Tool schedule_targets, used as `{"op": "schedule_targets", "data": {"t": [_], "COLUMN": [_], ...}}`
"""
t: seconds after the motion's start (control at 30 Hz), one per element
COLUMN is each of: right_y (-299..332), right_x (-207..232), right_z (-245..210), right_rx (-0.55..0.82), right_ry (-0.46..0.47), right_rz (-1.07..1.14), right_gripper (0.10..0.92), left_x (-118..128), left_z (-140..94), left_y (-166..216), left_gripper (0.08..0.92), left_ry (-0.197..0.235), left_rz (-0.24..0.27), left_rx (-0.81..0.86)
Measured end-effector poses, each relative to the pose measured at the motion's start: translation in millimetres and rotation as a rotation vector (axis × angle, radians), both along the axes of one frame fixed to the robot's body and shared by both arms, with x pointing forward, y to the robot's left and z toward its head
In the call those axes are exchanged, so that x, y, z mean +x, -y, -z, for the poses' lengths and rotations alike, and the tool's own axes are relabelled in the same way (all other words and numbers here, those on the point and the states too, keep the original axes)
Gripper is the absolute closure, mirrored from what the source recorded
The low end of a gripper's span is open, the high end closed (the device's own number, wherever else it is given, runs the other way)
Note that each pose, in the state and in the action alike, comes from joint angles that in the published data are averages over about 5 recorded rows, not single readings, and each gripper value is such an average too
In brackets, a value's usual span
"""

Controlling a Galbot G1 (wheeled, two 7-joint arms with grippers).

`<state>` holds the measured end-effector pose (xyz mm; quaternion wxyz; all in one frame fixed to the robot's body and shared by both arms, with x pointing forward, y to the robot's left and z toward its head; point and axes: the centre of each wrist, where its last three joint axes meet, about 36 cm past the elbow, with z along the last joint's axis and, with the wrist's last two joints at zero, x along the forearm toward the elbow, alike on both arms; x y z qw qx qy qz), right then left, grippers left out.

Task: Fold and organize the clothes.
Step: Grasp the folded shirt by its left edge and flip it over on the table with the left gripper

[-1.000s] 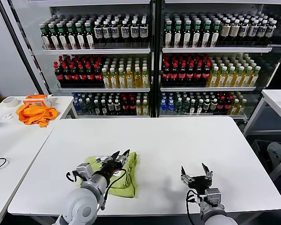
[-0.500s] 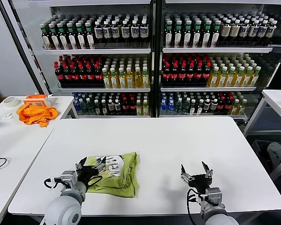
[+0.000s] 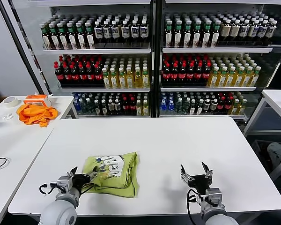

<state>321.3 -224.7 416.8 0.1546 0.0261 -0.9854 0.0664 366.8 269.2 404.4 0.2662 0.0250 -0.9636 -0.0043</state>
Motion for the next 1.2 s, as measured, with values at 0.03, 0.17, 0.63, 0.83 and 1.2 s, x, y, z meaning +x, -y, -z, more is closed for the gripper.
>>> {"op": "schedule_targets", "data": {"t": [0.03, 0.17, 0.63, 0.83, 1.2], "right_y": [0, 2, 2, 3, 3], "right_x": [0, 0, -1, -1, 0], "right_z": [0, 0, 1, 0, -1], "right_rx": [-0.001, -0.004, -0.006, -0.007, -0.009], "right_ry": [0.000, 0.001, 0.003, 0.003, 0.006], "right_rz": [0.000, 0.001, 0.000, -0.001, -0.001], "right_gripper": [0.200, 0.200, 0.200, 0.200, 0.200], "left_x": [1, 4, 9, 10, 7], "left_z": [1, 5, 18, 23, 28], "left_y": [-1, -3, -11, -13, -12], "left_gripper": [0.177, 0.177, 0.336, 0.509, 0.828], "left_ry": [-0.003, -0.014, -0.031, -0.028, -0.015], "left_rz": [-0.001, 0.001, 0.017, 0.027, 0.050], "left_rx": [-0.001, -0.017, -0.099, -0.143, -0.181]}}
